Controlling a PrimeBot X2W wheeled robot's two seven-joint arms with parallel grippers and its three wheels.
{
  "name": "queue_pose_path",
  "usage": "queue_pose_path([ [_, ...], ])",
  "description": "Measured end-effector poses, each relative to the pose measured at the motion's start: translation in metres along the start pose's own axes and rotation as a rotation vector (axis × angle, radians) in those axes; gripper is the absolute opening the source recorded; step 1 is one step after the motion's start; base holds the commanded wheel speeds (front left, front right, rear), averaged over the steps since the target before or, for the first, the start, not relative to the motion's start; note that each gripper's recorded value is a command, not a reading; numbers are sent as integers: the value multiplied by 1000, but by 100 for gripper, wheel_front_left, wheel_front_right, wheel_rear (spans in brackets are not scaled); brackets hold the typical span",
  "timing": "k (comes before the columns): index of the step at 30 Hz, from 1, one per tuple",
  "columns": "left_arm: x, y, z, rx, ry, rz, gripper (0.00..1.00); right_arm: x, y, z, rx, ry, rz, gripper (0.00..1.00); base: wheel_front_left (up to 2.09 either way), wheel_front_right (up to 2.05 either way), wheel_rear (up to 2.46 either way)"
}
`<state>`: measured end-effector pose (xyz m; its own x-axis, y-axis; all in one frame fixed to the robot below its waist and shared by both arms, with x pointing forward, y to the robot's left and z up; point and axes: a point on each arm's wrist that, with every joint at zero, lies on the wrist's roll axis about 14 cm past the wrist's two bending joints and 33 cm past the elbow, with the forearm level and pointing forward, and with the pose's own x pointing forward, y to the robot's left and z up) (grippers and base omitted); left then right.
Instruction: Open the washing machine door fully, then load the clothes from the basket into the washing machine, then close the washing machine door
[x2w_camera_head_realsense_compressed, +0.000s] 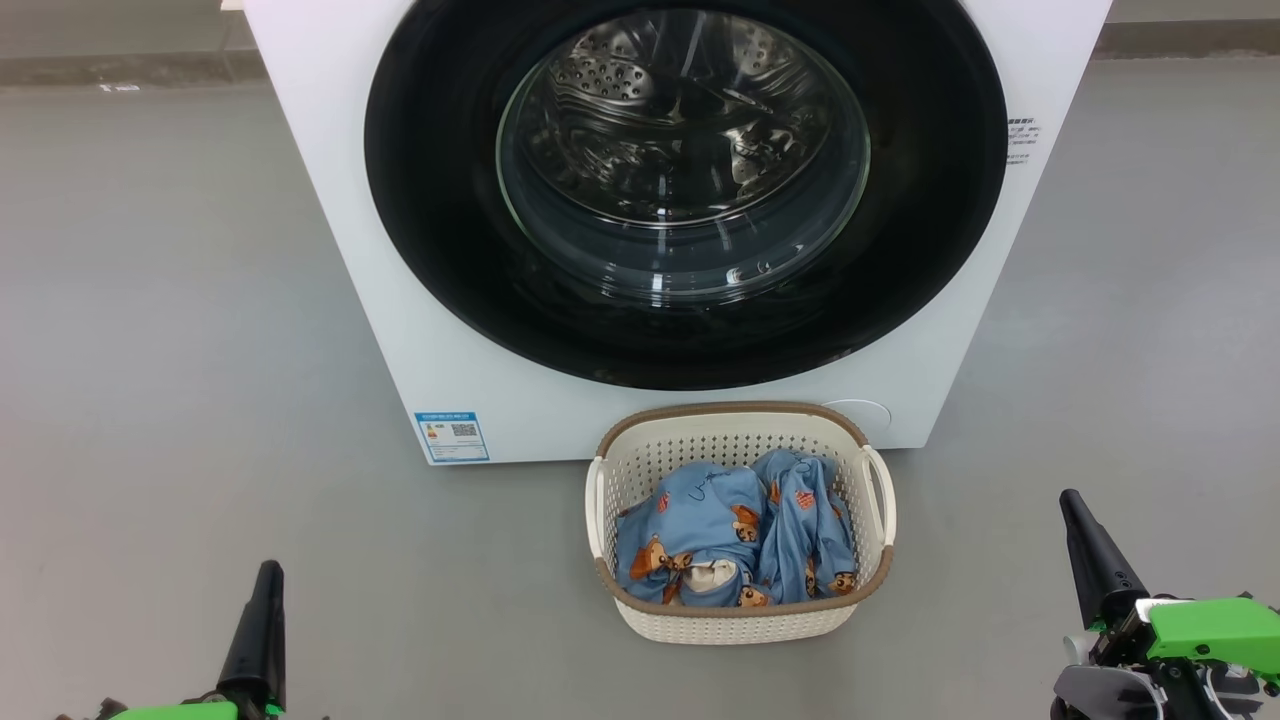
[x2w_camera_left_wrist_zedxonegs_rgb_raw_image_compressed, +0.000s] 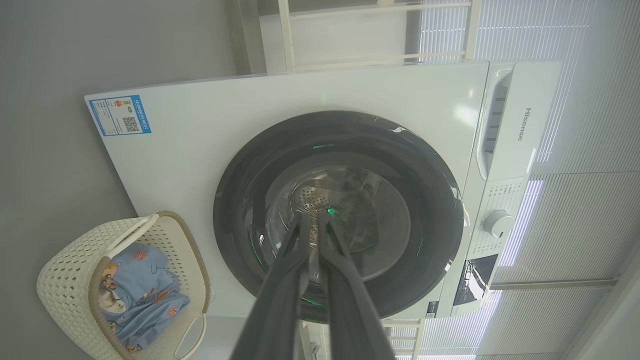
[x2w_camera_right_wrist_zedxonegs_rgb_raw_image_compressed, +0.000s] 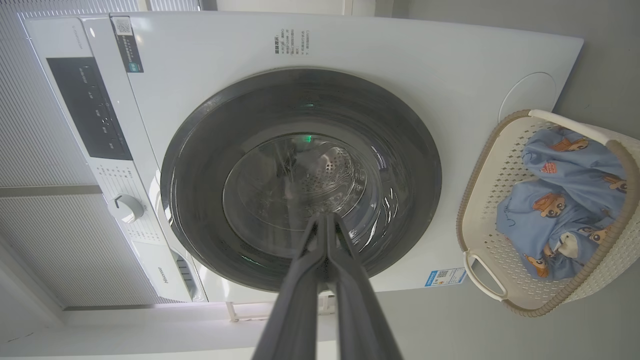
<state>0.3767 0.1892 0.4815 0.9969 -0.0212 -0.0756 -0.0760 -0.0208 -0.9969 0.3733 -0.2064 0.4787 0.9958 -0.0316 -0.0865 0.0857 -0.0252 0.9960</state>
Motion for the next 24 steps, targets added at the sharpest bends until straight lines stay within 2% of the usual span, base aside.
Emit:
queue_pose_path([
  [24, 0, 0, 0, 6, 0, 1, 0, 0, 0, 0, 0, 0, 0, 0, 0, 0, 0],
])
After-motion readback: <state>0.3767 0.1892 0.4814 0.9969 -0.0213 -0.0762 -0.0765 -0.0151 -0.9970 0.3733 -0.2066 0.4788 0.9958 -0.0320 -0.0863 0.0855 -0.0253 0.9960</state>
